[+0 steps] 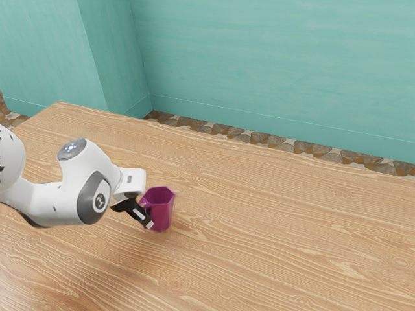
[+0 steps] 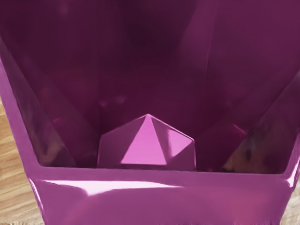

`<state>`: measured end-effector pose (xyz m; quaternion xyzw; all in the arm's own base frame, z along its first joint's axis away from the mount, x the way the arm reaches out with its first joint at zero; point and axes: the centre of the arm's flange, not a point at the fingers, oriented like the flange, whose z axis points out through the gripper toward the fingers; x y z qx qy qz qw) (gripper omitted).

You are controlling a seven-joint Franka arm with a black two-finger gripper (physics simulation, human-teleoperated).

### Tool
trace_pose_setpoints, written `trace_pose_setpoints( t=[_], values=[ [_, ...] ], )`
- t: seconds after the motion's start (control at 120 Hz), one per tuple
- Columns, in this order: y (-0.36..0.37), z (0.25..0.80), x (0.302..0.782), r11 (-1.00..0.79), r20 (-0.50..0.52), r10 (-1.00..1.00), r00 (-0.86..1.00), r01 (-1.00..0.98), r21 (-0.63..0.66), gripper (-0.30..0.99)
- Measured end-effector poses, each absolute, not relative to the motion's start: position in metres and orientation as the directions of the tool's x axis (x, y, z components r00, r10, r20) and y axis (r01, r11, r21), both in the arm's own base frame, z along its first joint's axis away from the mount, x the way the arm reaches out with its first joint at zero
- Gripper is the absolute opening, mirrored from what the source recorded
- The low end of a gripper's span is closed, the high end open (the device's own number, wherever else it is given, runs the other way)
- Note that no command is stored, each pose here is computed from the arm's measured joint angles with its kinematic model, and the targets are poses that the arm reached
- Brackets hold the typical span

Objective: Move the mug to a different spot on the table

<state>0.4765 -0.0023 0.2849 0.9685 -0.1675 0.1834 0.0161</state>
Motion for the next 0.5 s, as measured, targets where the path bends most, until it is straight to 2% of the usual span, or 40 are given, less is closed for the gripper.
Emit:
trace_pose_setpoints(
  t=[0.033, 0.158, 0.25, 0.5],
  values=[
    [0.002, 0.282, 0.477, -0.946, 0.359, -0.312, 0.88, -0.322, -0.032, 0.12],
    [0.009, 0.275, 0.479, -0.95, 0.353, -0.303, 0.885, -0.311, -0.035, 0.35],
    [0.005, 0.276, 0.478, -0.946, 0.357, -0.313, 0.88, -0.321, -0.039, 0.47],
    [-0.009, 0.307, 0.471, -0.936, 0.408, -0.342, 0.846, -0.347, -0.062, 0.62]
  ],
)
